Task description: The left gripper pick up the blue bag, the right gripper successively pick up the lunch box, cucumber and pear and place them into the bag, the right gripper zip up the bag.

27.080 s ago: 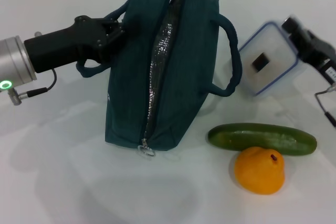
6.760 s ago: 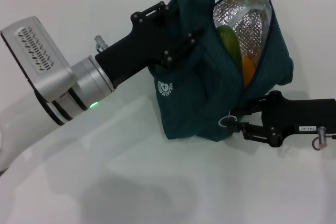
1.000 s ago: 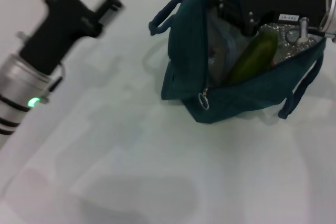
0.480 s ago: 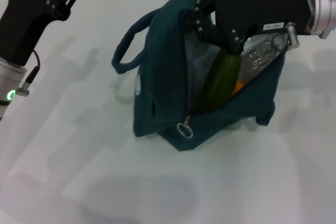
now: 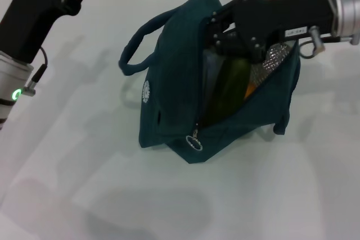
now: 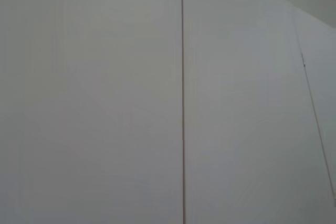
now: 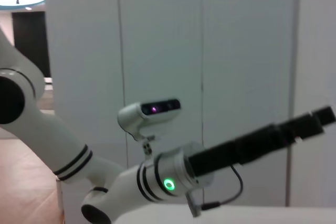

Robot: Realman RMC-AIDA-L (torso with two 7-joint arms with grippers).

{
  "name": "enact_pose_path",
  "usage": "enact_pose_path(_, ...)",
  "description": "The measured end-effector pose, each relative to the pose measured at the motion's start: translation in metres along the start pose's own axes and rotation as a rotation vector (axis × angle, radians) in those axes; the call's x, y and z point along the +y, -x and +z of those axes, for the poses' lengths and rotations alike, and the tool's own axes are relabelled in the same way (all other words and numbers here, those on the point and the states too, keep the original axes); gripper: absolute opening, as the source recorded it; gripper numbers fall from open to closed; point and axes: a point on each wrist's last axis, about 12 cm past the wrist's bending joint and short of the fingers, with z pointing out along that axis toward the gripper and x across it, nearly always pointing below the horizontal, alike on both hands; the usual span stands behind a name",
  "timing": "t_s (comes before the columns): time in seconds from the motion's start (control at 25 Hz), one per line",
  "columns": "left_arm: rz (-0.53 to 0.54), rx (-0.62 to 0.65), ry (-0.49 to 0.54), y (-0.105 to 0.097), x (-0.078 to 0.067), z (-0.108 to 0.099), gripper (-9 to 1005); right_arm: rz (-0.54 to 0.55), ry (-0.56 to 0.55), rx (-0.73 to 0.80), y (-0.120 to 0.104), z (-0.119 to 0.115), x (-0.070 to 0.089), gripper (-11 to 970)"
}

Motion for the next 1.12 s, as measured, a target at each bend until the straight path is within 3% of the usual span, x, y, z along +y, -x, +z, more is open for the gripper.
enact_pose_path(0.16, 0.002, 0.000, -0.006, 0.000, 0.000, 0.002, 766, 0.036, -0.024, 0.033, -0.004, -0.011, 0.000, 136)
enact_pose_path(0.4, 0.030, -0.005, -0.024, -0.001, -0.002, 0.008, 765, 0.080, -0.042, 0.056, -0.015, -0.023, 0.006, 282)
enact_pose_path(0.6, 0.035, -0.006, -0.027, -0.001, -0.002, 0.011, 766, 0.087, -0.057, -0.014, -0.016, -0.055, 0.019, 402)
enact_pose_path(0.84, 0.051, -0.006, -0.031, -0.002, -0.003, 0.014, 765, 0.025, -0.237, -0.172, -0.032, -0.099, 0.038, 510)
enact_pose_path(1.12, 0.041, -0.013, -0.046, -0.002, -0.006, 0.018, 763, -0.172, -0.557, -0.441, -0.050, -0.110, 0.060, 500)
